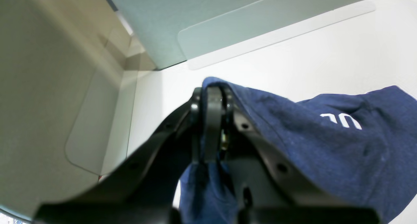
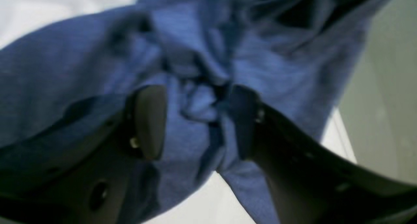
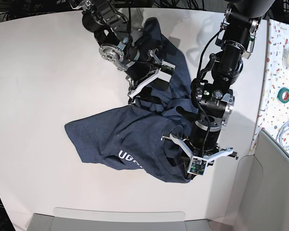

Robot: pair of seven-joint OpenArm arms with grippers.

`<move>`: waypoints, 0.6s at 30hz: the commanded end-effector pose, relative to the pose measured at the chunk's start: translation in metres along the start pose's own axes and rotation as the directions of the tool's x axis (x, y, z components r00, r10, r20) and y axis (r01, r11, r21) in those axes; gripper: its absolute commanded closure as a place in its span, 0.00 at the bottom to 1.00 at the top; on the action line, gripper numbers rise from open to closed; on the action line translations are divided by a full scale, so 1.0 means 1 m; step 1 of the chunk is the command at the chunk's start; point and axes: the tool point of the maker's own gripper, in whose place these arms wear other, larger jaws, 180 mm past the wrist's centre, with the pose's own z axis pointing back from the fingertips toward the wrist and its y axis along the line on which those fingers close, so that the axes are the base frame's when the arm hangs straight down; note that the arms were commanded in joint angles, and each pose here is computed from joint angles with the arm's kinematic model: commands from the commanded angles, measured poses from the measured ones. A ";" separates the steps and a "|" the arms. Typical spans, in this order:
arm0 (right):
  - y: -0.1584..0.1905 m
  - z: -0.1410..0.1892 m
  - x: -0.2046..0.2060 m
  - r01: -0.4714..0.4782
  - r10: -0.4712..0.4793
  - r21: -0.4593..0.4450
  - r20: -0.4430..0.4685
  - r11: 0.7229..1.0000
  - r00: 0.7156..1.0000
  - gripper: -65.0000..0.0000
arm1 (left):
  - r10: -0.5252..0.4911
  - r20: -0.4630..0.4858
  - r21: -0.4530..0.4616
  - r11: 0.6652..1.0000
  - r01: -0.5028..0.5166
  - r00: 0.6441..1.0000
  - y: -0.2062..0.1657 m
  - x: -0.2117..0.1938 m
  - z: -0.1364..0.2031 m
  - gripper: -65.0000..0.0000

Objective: Layout the t-shirt on the table in an organized manner, then fold the t-shirt properly
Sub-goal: 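Grasp the shirt with the right gripper beside the left gripper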

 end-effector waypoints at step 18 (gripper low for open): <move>-0.057 -0.028 0.002 -0.181 0.135 -0.340 -0.157 0.923 0.978 0.49 | 0.030 0.043 -0.003 1.000 -0.030 0.999 -0.005 0.009 0.004 1.00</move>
